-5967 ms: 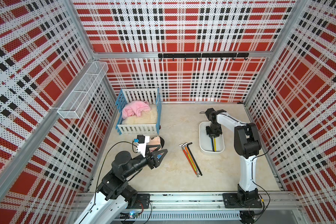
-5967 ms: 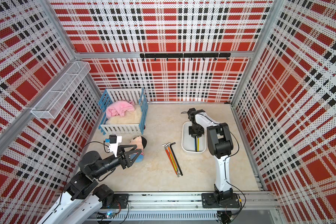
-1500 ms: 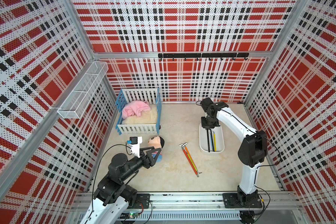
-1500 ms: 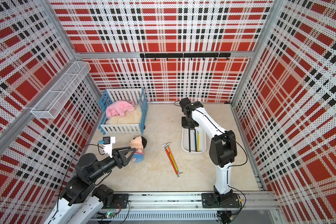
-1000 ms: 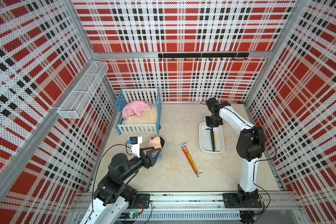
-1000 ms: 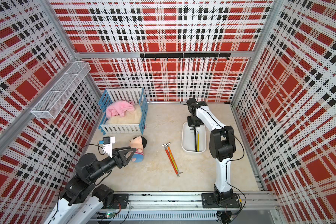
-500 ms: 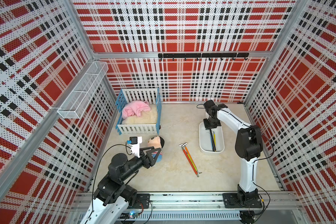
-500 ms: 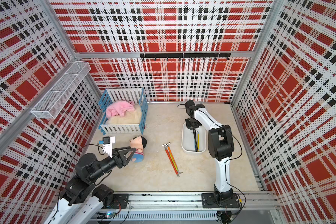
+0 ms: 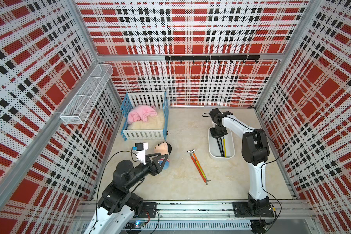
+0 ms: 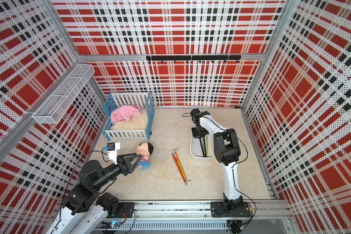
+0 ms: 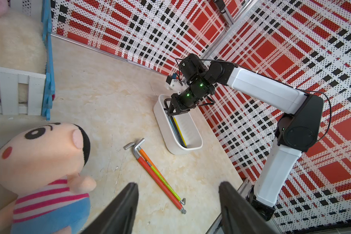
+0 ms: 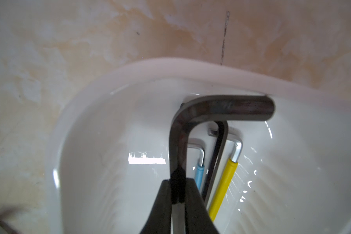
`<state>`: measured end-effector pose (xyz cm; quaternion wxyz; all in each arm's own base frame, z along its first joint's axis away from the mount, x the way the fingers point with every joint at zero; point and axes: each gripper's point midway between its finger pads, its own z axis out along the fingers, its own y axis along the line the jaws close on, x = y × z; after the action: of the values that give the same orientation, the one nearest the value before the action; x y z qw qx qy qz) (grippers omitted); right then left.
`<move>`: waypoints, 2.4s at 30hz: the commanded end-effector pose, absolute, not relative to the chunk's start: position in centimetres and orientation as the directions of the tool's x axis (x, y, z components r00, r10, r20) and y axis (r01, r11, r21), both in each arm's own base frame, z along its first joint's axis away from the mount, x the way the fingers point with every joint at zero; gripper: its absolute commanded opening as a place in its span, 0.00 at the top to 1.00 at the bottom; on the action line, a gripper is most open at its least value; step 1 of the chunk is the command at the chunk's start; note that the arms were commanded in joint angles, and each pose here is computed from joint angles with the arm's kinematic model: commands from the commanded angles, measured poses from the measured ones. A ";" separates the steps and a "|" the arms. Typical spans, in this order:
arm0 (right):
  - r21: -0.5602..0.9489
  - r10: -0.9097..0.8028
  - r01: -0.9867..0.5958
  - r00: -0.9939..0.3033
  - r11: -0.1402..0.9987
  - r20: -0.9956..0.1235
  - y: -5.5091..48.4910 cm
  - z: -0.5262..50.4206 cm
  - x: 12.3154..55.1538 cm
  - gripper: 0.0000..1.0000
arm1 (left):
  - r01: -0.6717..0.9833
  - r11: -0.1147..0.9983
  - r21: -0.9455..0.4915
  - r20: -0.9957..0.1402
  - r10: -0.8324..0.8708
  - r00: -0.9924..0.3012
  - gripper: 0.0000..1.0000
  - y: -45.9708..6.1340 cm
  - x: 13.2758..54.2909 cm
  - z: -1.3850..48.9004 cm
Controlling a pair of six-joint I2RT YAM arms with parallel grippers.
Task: Put the hex key on the desktop into the storage box
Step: Place the Allen key in the storage box, then pick up the Allen key from the center of the board.
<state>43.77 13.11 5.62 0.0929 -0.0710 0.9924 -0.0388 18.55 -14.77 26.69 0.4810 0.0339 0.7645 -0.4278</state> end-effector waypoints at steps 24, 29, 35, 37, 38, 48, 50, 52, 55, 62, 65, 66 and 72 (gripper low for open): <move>-0.011 -0.111 -0.114 -0.942 0.993 -0.315 15.9 12.9 40.7 0.56 | 0.479 0.636 -0.606 -0.783 -0.370 -0.500 0.31 -14.5 18.6 27.5; 0.017 -0.167 -0.180 -0.940 0.984 -0.297 19.7 12.8 37.1 0.58 | 0.479 0.635 -0.606 -0.783 -0.370 -0.500 0.31 -14.5 18.6 27.5; 0.077 -0.270 -0.296 -0.931 0.952 -0.247 25.2 11.0 32.2 0.63 | 0.479 0.635 -0.606 -0.783 -0.372 -0.498 0.31 -14.4 18.6 27.5; 0.094 -0.289 -0.317 -0.930 0.944 -0.227 26.6 10.1 31.2 0.63 | 0.481 0.635 -0.605 -0.784 -0.372 -0.497 0.31 -14.4 18.6 27.6; 0.102 -0.296 -0.324 -0.929 0.940 -0.220 27.1 9.7 30.9 0.63 | 0.479 0.635 -0.606 -0.784 -0.372 -0.497 0.31 -14.4 18.6 27.6; 0.081 -0.318 -0.334 -0.934 0.939 -0.166 29.0 6.4 31.0 0.64 | 0.482 0.636 -0.603 -0.787 -0.374 -0.491 0.31 -14.3 18.6 27.7; 0.078 -0.319 -0.334 -0.934 0.939 -0.160 29.2 6.0 31.2 0.66 | 0.484 0.635 -0.603 -0.787 -0.373 -0.491 0.31 -14.4 18.5 27.7; 0.073 -0.324 -0.338 -0.934 0.938 -0.149 29.3 5.4 31.3 0.67 | 0.484 0.635 -0.603 -0.787 -0.374 -0.490 0.31 -14.4 18.6 27.8; 0.071 -0.326 -0.337 -0.936 0.939 -0.135 29.3 4.7 31.2 0.68 | 0.481 0.636 -0.604 -0.786 -0.375 -0.491 0.31 -14.3 18.6 27.7; 0.064 -0.334 -0.342 -0.936 0.937 -0.108 29.1 3.4 30.7 0.69 | 0.478 0.638 -0.604 -0.786 -0.376 -0.491 0.31 -14.3 18.6 27.7; 0.060 -0.333 -0.339 -0.938 0.939 -0.098 28.8 2.9 30.5 0.69 | 0.477 0.638 -0.604 -0.786 -0.377 -0.490 0.31 -14.3 18.7 27.7; 0.055 -0.333 -0.339 -0.938 0.939 -0.095 28.7 2.7 30.5 0.69 | 0.478 0.637 -0.605 -0.785 -0.377 -0.491 0.31 -14.3 18.6 27.7; 0.034 -0.321 -0.325 -0.943 0.945 -0.085 28.2 1.8 30.5 0.69 | 0.476 0.638 -0.605 -0.785 -0.380 -0.489 0.31 -14.2 18.7 27.7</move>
<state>30.50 28.52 2.90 0.0425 -0.1703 0.9838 0.0361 18.53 -14.61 26.88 0.4858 0.0321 0.7619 -0.4272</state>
